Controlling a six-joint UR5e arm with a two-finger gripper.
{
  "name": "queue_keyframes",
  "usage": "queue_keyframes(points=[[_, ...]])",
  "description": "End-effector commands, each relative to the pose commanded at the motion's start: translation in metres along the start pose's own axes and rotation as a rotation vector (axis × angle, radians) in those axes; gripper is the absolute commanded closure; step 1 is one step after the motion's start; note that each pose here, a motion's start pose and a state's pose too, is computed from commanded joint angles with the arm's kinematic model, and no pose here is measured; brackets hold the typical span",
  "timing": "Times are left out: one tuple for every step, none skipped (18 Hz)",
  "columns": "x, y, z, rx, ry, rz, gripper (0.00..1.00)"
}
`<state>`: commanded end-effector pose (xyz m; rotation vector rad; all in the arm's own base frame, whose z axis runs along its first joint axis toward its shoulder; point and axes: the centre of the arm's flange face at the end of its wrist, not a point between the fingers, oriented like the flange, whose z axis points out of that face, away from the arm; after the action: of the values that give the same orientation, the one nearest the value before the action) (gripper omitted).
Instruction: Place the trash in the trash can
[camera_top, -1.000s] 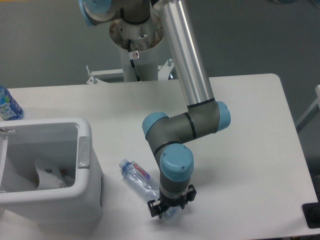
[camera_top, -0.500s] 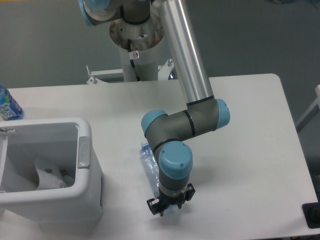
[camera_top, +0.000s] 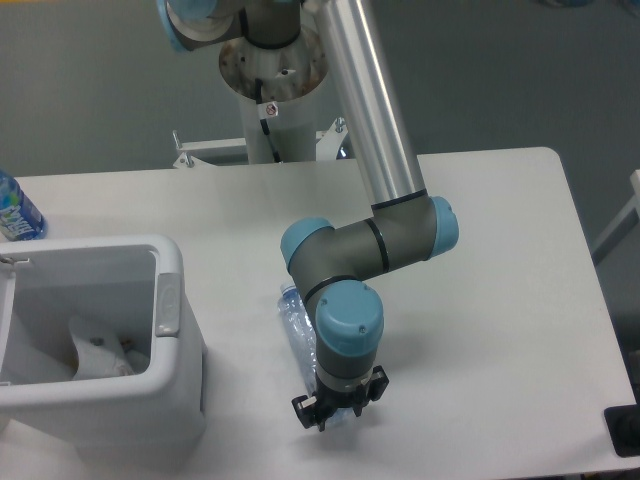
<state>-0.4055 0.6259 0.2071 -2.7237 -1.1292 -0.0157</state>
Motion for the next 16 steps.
queue_keyframes(points=[[-0.002, -0.001, -0.003, 0.005, 0.000, -0.001, 0.46], [-0.003, -0.002, -0.007, 0.011, -0.001, -0.002, 0.48], [-0.005, -0.004, -0.011, 0.017, -0.001, -0.005, 0.49], [-0.008, -0.006, -0.016, 0.025, -0.002, -0.008, 0.49], [-0.012, -0.007, -0.022, 0.035, -0.003, -0.014, 0.49], [-0.014, -0.009, -0.028, 0.045, -0.003, -0.016, 0.49], [-0.016, -0.013, -0.042, 0.068, -0.004, -0.019, 0.49], [-0.025, -0.020, -0.059, 0.096, -0.005, -0.033, 0.49], [-0.042, -0.030, -0.084, 0.141, -0.008, -0.057, 0.49], [-0.054, -0.041, -0.114, 0.204, 0.007, -0.075, 0.49], [-0.061, -0.051, -0.143, 0.263, 0.043, -0.085, 0.49], [-0.071, -0.057, -0.170, 0.311, 0.084, -0.100, 0.49], [-0.078, -0.061, -0.194, 0.352, 0.108, -0.115, 0.49], [-0.079, -0.063, -0.215, 0.386, 0.116, -0.114, 0.49], [-0.078, -0.063, -0.237, 0.420, 0.115, -0.111, 0.49], [-0.075, -0.063, -0.260, 0.454, 0.115, -0.104, 0.49]])
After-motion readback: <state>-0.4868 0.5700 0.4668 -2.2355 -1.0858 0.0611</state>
